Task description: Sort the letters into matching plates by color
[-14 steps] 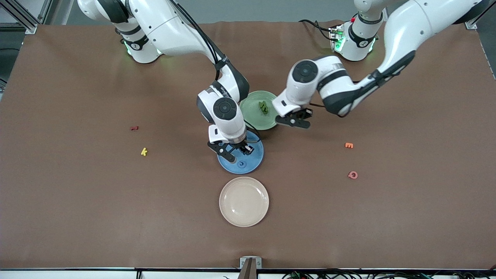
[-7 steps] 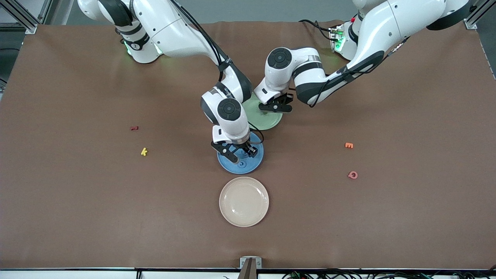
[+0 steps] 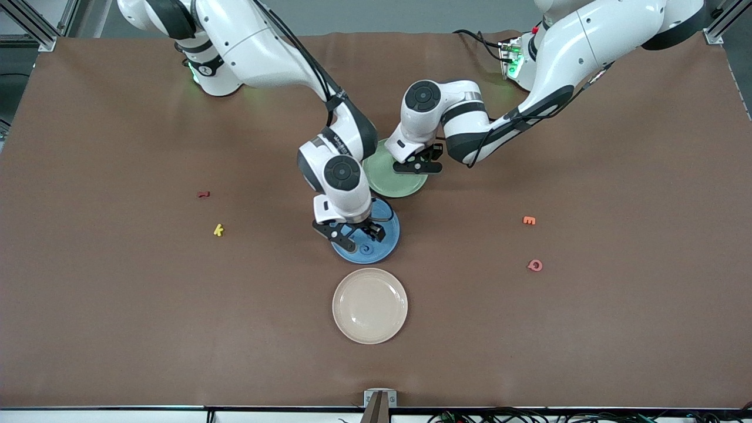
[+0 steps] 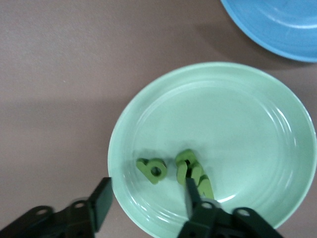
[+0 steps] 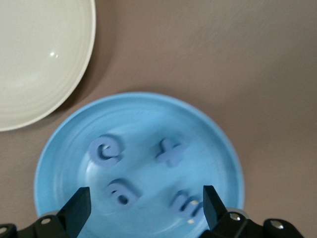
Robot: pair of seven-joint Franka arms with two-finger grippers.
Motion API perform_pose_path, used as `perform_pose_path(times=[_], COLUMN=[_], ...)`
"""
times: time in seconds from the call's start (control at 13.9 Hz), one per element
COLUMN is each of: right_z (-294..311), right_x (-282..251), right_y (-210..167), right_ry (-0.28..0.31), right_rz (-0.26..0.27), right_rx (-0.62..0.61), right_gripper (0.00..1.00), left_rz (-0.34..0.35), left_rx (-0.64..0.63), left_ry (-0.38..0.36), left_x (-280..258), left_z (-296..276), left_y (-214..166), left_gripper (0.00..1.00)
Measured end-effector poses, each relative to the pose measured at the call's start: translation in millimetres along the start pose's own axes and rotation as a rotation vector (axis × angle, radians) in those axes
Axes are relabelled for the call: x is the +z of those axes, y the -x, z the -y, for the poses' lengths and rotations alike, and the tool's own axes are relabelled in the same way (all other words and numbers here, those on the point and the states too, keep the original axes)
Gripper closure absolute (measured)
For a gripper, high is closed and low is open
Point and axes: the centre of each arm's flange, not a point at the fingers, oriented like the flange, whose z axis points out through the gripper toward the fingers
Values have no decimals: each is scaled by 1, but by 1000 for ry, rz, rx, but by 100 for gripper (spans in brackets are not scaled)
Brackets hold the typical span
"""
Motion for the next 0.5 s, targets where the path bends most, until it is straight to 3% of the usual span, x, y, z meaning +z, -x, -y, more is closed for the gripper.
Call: perform_pose_path(times=[0.22,0.5], right_z=[-33,-104], right_x=[-51,-100], right_y=[-50,-114], right_ry=[53,77], right_rz=[43,51], right_rx=[-98,-246], right_gripper=[0,0], left_rz=[-23,-78], left_rx=[-52,-126], left_ry=[14,2], left_x=[-9,-38], left_z=[8,38], left_y=[-29,-96], left_gripper=[1,0])
